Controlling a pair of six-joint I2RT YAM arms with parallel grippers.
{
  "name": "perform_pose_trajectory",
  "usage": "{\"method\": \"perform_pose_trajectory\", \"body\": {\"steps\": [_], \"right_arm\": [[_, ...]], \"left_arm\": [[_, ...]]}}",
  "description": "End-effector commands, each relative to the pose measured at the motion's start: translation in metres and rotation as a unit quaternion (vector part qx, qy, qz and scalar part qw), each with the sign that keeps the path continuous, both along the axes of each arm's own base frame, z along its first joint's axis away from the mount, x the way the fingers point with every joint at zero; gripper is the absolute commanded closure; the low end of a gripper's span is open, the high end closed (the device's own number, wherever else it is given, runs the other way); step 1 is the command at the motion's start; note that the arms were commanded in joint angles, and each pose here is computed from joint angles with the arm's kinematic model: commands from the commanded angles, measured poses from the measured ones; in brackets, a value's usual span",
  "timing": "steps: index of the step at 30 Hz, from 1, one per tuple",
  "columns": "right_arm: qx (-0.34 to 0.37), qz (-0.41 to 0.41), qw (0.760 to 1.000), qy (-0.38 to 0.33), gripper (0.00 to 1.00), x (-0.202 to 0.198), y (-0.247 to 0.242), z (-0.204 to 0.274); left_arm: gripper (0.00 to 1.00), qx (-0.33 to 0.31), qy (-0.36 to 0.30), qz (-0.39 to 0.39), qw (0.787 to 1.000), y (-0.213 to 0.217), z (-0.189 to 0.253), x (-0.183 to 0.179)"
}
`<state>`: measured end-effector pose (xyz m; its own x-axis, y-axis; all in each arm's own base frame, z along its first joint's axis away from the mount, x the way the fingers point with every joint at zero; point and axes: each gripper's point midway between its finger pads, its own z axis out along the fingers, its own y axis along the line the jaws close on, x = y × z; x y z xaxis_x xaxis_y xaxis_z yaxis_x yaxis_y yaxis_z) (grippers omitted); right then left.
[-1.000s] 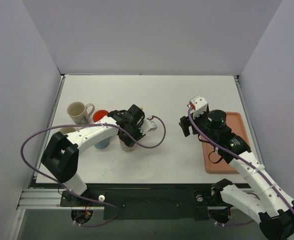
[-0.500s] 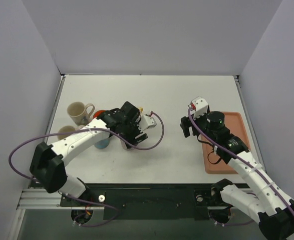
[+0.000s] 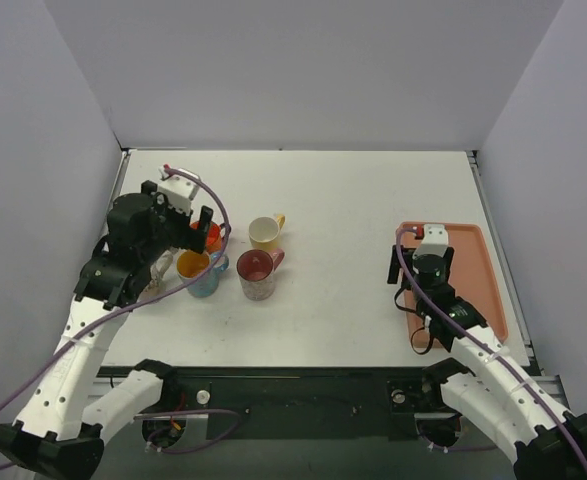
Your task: Turn the mug right side up
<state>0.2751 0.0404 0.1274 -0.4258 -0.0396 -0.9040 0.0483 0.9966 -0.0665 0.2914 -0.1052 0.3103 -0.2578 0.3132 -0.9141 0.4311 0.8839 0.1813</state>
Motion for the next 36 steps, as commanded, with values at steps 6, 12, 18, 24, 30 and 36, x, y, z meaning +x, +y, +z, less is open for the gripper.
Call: {"method": "perform_pose_trajectory", "body": {"steps": [6,12,18,24,30,36], "right_arm": [[0.034,-0.096,0.995,-0.021,0.28,-0.003,-0.021,-0.016],[0.025,-0.086,0.995,-0.045,0.28,-0.013,-0.027,-0.015],[0.037,-0.096,0.991,-0.089,0.28,-0.019,-0.034,-0.008],[0.048,-0.096,0.987,-0.116,0.28,-0.023,-0.036,-0.004],[0.048,-0.106,0.986,-0.123,0.28,-0.025,-0.04,-0.005],[0.042,-0.117,0.984,-0.124,0.28,-0.026,-0.045,-0.004]], "left_arm": [[0.05,-0.093,-0.057,0.18,0.978,0.072,-0.031,0.0],[0.04,-0.111,-0.078,0.243,0.96,0.092,-0.058,-0.003],[0.03,-0.095,-0.083,0.257,0.958,0.098,-0.083,0.002],[0.03,-0.093,-0.1,0.269,0.953,0.104,-0.101,0.007],[0.03,-0.088,-0.093,0.274,0.953,0.106,-0.113,0.005],[0.03,-0.086,-0.09,0.267,0.956,0.104,-0.117,0.005]]}}
